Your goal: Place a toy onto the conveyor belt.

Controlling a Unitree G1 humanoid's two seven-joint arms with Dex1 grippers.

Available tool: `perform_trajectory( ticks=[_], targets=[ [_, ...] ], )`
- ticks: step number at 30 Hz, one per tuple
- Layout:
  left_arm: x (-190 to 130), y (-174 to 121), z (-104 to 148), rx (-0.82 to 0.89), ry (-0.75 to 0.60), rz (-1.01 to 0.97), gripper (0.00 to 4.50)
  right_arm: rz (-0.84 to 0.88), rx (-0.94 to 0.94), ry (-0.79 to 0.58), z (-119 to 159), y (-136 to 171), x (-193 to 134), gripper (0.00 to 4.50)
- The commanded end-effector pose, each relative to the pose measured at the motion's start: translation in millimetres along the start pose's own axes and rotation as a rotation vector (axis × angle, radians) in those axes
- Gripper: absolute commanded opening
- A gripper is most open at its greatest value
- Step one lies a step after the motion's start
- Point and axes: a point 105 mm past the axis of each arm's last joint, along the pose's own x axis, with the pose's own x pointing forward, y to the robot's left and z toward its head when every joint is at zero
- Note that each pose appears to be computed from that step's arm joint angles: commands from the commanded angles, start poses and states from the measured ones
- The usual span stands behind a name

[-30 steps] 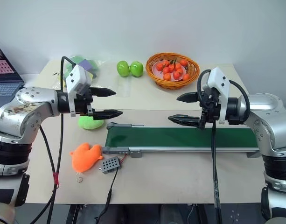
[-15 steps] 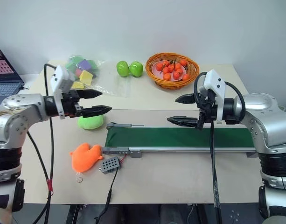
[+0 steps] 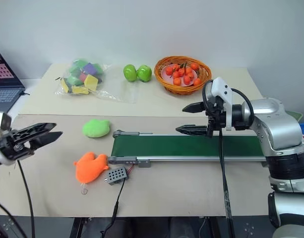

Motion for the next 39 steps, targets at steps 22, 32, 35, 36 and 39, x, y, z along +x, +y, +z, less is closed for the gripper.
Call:
perform_trajectory(
  ticks=[22,32,35,36,39],
  targets=[
    [-27,113,-79,-0.217,0.069,0.379,4.49,0.23,-0.115,-0.025,21,40,2,4.5],
    [11,120,-106,-0.311,0.129,0.271,4.49,0.206,-0.13,-0.011,28,39,0,4.5],
    [20,122,-110,-0.317,0.135,0.256,4.49,0.194,-0.132,-0.005,29,39,-2,4.5],
    [23,123,-111,-0.318,0.138,0.249,4.49,0.19,-0.133,-0.005,29,38,-2,4.5],
    [30,125,-112,-0.32,0.138,0.242,4.49,0.178,-0.136,-0.003,30,38,-3,4.5]
  ],
)
